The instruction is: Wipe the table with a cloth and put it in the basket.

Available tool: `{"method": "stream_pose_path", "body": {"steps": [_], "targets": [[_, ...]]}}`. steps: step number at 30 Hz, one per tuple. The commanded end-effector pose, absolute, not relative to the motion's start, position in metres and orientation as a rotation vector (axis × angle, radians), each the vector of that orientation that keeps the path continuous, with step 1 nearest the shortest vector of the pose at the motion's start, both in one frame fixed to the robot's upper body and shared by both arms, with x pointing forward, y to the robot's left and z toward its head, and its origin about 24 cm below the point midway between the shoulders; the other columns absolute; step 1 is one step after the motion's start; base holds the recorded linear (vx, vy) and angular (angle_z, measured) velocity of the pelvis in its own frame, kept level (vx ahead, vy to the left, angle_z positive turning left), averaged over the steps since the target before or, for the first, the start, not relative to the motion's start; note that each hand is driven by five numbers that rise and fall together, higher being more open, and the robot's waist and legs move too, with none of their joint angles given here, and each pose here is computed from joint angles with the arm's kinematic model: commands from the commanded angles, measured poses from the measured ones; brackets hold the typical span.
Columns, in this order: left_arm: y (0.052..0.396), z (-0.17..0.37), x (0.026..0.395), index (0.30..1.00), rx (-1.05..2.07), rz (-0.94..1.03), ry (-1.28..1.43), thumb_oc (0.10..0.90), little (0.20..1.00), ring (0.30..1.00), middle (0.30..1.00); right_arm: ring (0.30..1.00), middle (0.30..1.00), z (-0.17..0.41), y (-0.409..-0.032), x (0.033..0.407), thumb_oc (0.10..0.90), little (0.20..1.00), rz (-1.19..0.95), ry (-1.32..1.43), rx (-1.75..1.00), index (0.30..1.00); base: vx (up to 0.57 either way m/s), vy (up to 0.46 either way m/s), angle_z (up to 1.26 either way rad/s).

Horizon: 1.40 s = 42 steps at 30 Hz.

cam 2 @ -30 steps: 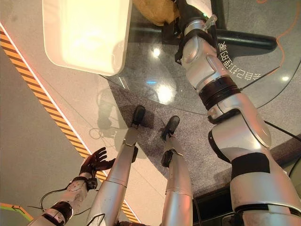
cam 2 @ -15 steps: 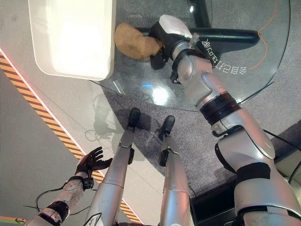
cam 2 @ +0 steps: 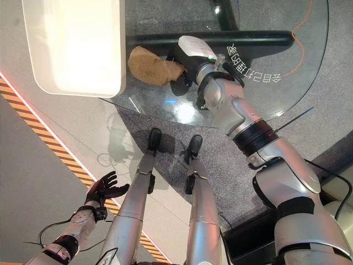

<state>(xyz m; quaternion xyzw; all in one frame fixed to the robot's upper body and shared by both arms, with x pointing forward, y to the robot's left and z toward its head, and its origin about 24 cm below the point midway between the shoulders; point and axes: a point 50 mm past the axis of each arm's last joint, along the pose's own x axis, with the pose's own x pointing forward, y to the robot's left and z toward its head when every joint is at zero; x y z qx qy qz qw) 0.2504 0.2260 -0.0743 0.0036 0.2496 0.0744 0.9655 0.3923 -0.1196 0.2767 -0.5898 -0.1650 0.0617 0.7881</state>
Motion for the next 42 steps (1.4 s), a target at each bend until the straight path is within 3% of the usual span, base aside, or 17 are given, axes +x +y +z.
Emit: {"method": "stream_pose_path", "body": {"steps": [1, 12, 23, 33, 42], "targets": [[0.235, -0.108, 0.200, 0.900, 0.024, 0.229, 0.667, 0.800, 0.900, 0.900, 0.900, 0.300, 0.300, 0.241, -0.178, 0.393, 0.100, 0.200, -0.005, -0.196, -1.250, 0.300, 0.00, 0.000, 0.00], [0.229, -0.112, 0.195, 0.900, 0.015, 0.242, 0.680, 0.800, 0.900, 0.900, 0.900, 0.300, 0.300, 0.308, -0.211, 0.379, 0.100, 0.200, -0.498, -0.534, -0.942, 0.300, 0.00, -0.002, -0.02], [0.234, -0.112, 0.194, 0.900, 0.027, 0.239, 0.686, 0.800, 0.900, 0.900, 0.900, 0.300, 0.300, 0.343, -0.282, 0.368, 0.100, 0.200, -0.920, -0.447, -0.727, 0.300, 0.00, 0.000, 0.00], [0.230, -0.114, 0.192, 0.900, 0.013, 0.237, 0.695, 0.800, 0.900, 0.900, 0.900, 0.300, 0.300, 0.338, -0.317, 0.356, 0.100, 0.200, -1.119, -0.414, -0.464, 0.300, 0.00, 0.014, -0.05], [0.231, -0.115, 0.191, 0.900, 0.010, 0.223, 0.701, 0.800, 0.900, 0.900, 0.900, 0.300, 0.300, 0.337, -0.332, 0.351, 0.100, 0.200, -1.161, -0.379, -0.455, 0.300, 0.00, 0.007, -0.01]]}}
